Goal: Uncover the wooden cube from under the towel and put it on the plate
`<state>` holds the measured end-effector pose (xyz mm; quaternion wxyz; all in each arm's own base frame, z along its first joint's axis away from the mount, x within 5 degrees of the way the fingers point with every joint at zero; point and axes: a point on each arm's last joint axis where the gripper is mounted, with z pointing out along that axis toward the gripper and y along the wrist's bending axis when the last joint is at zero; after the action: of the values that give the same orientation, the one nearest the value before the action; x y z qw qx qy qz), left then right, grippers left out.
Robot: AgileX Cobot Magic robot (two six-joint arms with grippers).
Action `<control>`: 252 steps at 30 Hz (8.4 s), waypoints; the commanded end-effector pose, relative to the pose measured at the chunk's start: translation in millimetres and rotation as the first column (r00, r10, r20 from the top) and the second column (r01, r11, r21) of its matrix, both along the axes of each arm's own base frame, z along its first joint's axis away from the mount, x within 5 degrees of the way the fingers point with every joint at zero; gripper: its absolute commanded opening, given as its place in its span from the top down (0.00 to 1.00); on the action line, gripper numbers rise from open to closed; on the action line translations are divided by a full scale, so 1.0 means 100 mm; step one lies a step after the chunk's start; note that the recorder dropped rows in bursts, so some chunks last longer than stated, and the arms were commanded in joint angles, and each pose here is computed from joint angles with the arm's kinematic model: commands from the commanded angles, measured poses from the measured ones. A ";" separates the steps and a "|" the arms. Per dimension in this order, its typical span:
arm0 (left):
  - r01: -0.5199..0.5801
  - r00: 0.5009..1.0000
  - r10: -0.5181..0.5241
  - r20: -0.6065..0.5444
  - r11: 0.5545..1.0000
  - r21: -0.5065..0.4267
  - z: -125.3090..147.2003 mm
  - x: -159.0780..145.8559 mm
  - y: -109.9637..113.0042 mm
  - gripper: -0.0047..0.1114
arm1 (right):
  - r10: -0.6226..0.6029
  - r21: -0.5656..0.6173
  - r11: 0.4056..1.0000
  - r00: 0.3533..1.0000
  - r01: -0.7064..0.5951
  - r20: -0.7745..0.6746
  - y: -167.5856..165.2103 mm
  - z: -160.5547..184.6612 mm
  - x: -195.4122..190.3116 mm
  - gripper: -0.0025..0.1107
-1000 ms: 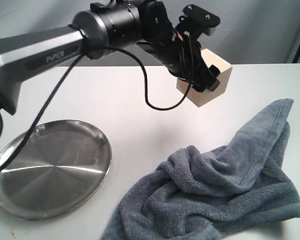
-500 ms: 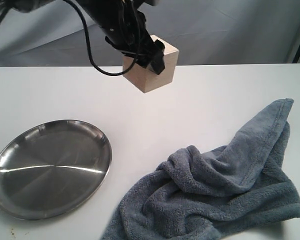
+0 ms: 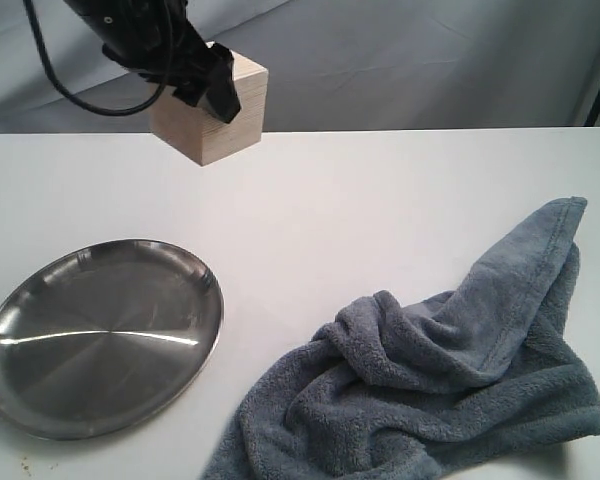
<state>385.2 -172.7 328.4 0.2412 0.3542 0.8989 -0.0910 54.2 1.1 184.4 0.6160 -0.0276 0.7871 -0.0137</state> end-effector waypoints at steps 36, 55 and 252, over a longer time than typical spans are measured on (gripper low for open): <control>-0.558 0.816 0.577 0.034 0.802 -0.211 -0.67 -1.42 1.41 0.96 | 0.004 0.002 1.000 1.000 -0.004 0.010 0.00 0.00 0.00 0.98; -0.412 0.904 0.422 0.075 0.904 -0.113 -1.12 -1.45 1.18 0.96 | 0.004 0.002 1.000 1.000 -0.004 0.010 0.00 0.00 0.00 0.98; -0.205 0.376 0.698 0.610 0.704 -0.680 -0.87 -3.31 1.65 0.96 | 0.004 0.002 1.000 1.000 -0.004 0.010 0.00 0.00 0.00 0.98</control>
<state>52.8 -6.7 243.2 0.7434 0.0068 0.6665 -0.0557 54.2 1.1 184.4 0.6160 -0.0276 0.7871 -0.0137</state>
